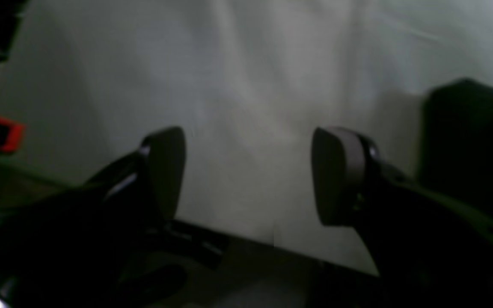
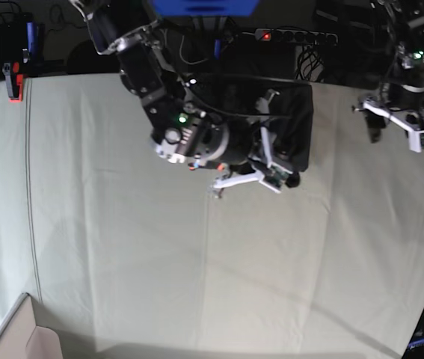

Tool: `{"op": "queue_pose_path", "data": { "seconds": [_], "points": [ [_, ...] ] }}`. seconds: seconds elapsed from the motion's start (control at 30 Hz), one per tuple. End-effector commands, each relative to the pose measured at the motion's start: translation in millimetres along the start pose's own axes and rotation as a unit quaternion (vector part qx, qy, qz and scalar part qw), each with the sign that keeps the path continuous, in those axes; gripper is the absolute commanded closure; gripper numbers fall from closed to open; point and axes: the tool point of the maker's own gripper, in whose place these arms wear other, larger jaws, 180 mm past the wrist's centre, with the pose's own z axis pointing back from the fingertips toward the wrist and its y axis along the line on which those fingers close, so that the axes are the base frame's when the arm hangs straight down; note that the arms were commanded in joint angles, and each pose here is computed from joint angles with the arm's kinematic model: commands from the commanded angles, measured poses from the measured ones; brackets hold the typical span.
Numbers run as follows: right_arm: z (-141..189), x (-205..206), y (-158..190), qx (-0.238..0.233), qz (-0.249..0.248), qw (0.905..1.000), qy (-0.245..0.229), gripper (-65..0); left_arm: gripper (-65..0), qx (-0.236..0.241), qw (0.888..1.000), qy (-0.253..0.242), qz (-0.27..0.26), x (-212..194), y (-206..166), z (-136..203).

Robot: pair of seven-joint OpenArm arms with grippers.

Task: Layout the t-shirt on the table in an organized manner, then fold the t-shirt properly
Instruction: 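Release the fabric with the left gripper and raise it away from the shirt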

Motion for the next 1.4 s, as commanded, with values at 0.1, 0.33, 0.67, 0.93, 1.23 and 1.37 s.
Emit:
{"op": "queue_pose_path", "data": {
  "seconds": [0.1, 0.33, 0.67, 0.93, 1.23, 1.37],
  "points": [
    [-8, 30, 3, 0.011, 0.006, 0.9993, -0.036, 0.0, -44.5, 0.017, 1.0, -0.023, 0.003, 12, 15, 5],
    [-21, 29, 0, 0.019, 0.001, 0.9996, -0.022, 0.0, -44.6, 0.02, 1.0, -0.021, 0.004, 11, 18, 6],
    [-18, 31, 2, 0.018, 0.003, 0.9995, -0.024, -27.2, -44.7, 0.019, 1.0, -0.021, 0.003, 11, 17, 6],
    [25, 49, -3, -0.022, 0.031, 0.9966, -0.074, -36.9, -44.8, 0.027, 0.999, -0.021, 0.002, 10, 22, 7],
    [36, -17, -28, -0.059, -0.047, 0.9969, -0.021, -36.8, -44.8, 0.068, 0.997, -0.031, 0.0, 20, 61, 13],
    [54, -34, -53, -0.1, -0.079, 0.9917, -0.018, -37.1, -44.9, 0.042, 0.999, -0.018, -0.003, 9, 49, 8]
  ]
}}
